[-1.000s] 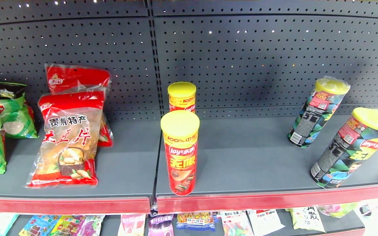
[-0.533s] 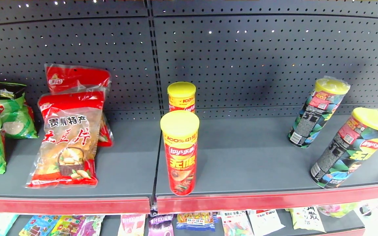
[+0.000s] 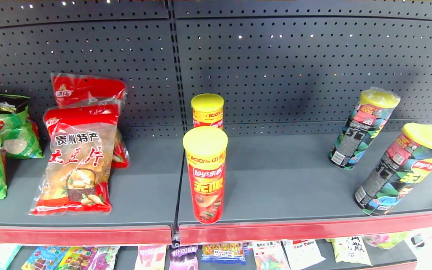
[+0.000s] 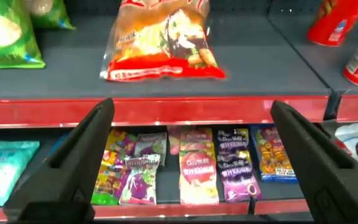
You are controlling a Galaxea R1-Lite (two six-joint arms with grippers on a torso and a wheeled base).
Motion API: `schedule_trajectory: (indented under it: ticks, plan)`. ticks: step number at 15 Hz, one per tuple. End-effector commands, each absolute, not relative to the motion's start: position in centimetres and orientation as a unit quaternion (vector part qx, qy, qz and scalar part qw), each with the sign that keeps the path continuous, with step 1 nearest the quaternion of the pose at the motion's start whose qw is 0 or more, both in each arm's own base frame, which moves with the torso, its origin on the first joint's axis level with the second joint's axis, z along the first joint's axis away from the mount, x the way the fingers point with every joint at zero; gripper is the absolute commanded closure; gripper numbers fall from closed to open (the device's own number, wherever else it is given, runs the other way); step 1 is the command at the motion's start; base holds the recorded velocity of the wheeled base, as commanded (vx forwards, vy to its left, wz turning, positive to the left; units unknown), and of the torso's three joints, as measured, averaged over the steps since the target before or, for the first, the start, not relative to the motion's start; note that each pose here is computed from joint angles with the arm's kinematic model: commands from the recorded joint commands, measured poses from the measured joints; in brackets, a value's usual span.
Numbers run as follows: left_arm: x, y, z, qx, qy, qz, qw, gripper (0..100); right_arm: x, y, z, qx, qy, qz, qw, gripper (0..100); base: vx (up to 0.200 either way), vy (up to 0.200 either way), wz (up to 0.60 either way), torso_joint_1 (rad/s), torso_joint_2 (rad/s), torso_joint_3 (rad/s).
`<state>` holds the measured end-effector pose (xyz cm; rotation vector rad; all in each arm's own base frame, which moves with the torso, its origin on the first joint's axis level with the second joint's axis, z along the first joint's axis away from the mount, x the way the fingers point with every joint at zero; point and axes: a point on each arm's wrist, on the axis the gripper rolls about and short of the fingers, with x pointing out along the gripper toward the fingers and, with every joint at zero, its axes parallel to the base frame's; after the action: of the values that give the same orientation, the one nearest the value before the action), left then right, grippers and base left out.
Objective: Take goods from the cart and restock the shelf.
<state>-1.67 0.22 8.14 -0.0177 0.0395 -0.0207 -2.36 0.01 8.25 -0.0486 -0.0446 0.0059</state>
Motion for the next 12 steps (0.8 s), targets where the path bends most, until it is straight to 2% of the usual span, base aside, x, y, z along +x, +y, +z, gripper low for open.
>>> schedule_trajectory:
  ticks: [1, 3, 8, 9, 12]
  plan:
    - [-1.63, 0.20, 7.79, -0.007, 0.038, -0.015, 0.999, 0, -2.29, 0.02, 7.59, -0.018, -0.001, 0.007, 1.000, 0, 0.000, 0.000, 0.00, 0.000, 0.00, 0.000]
    - [-1.64, 0.14, 7.71, 0.008, 0.041, -0.029, 0.999, 0, -2.29, 0.02, 7.59, -0.012, -0.001, 0.008, 1.000, 0, 0.000, 0.000, 0.00, 0.000, 0.00, 0.000]
    - [-1.64, 0.13, 7.71, 0.006, 0.041, -0.030, 0.999, 0, -2.29, 0.02, 7.57, -0.005, 0.000, 0.007, 1.000, 0, 0.000, 0.000, 0.00, 0.000, 0.00, 0.000]
    - [-1.64, 0.13, 7.71, 0.006, 0.041, -0.030, 0.999, 0, -2.28, 0.02, 7.53, -0.005, 0.001, 0.007, 1.000, 0, -0.200, 0.000, 0.00, 0.002, 0.00, 0.002]
    - [-1.64, 0.13, 7.71, 0.006, 0.041, -0.030, 0.999, 0, -2.29, 0.02, 7.59, -0.006, -0.001, 0.007, 1.000, 0, 0.000, 0.000, 0.00, 0.000, 0.00, 0.000]
